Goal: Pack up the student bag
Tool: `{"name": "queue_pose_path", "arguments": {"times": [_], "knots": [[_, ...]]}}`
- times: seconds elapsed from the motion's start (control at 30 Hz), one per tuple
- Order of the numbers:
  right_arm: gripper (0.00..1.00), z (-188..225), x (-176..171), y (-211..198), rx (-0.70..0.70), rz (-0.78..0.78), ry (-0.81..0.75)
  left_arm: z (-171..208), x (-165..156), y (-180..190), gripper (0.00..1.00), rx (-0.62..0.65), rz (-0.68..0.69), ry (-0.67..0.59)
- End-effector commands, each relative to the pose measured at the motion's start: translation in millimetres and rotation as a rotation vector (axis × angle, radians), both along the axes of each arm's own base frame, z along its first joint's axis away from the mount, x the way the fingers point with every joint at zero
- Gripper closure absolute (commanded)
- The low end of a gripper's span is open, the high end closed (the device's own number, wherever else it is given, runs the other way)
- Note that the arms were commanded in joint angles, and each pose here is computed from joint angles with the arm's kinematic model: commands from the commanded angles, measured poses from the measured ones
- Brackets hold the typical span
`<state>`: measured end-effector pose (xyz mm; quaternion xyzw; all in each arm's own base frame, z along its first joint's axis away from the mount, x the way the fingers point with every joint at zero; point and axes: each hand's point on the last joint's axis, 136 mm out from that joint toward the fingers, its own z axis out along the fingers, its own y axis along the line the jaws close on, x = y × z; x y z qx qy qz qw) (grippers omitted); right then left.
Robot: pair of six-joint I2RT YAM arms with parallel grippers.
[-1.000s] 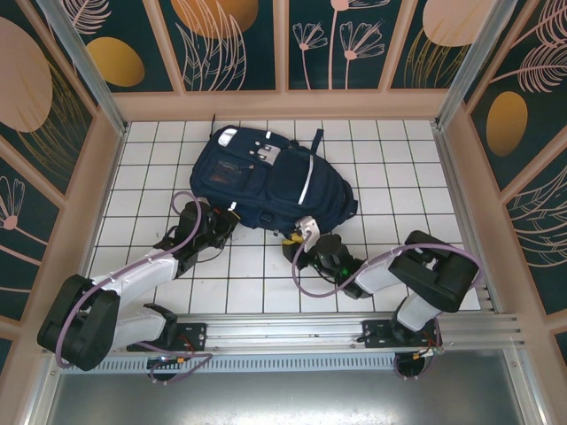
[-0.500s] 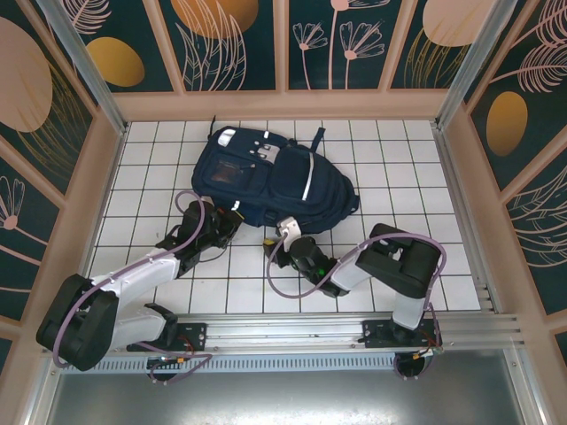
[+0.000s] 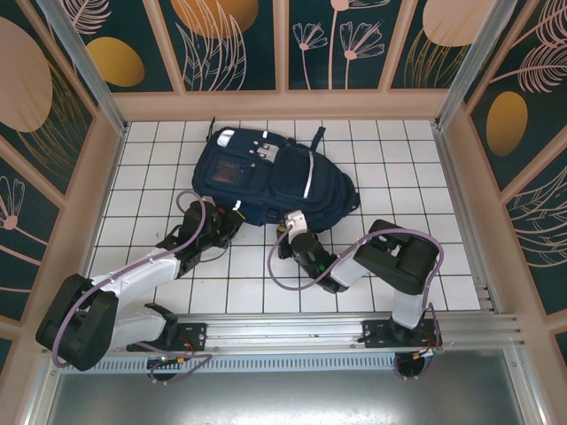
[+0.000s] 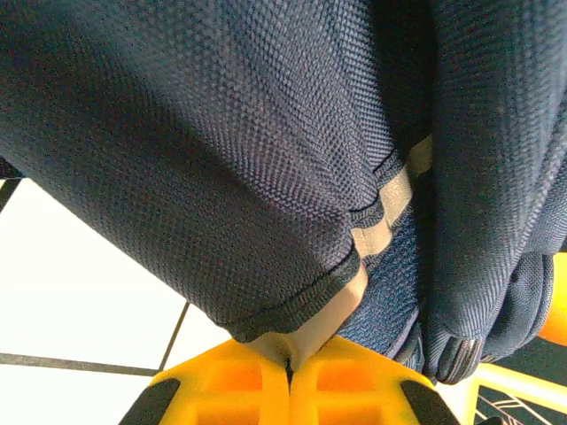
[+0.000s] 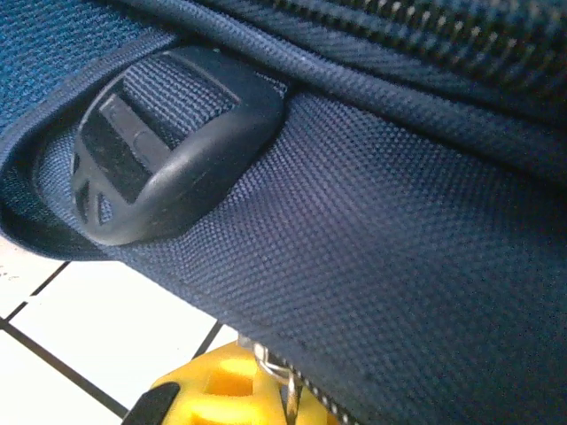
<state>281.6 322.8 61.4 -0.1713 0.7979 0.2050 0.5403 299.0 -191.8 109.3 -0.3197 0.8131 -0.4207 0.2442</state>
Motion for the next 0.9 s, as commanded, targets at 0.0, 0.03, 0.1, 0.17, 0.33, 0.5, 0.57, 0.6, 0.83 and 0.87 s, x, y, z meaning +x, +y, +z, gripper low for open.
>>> {"name": "queue_pose_path", "arguments": {"times": [0.0, 0.03, 0.1, 0.17, 0.33, 0.5, 0.57, 0.6, 0.83, 0.87], "knots": [[1.0, 6, 1, -9, 0.028, -0.015, -0.016, 30, 16, -2, 1.0, -0.042, 0.034, -0.102], [1.0, 6, -1, -10, 0.03, -0.011, -0.015, 30, 17, -2, 1.0, -0.04, 0.036, -0.102], [1.0, 7, -4, -13, 0.026, -0.005, -0.017, 30, 18, -1, 1.0, -0.029, 0.039, -0.105], [1.0, 8, -7, -15, 0.021, 0.005, -0.019, 28, 19, 0, 1.0, -0.016, 0.044, -0.106], [1.0, 5, -13, -18, -0.024, 0.034, 0.001, 23, 20, 4, 1.0, 0.016, 0.05, -0.105], [1.0, -3, -14, -26, -0.078, 0.029, 0.037, 17, 18, 9, 1.0, 0.053, 0.058, -0.098], [1.0, -7, -15, -30, -0.099, 0.029, 0.055, 16, 18, 12, 1.0, 0.061, 0.063, -0.097], [1.0, -10, -17, -31, -0.112, 0.037, 0.065, 16, 18, 14, 1.0, 0.067, 0.064, -0.098], [1.0, -23, -28, -41, -0.157, 0.118, 0.152, 10, 20, 29, 1.0, 0.116, 0.087, -0.091], [1.0, -24, -28, -43, -0.161, 0.121, 0.166, 8, 20, 31, 1.0, 0.121, 0.09, -0.09]]}}
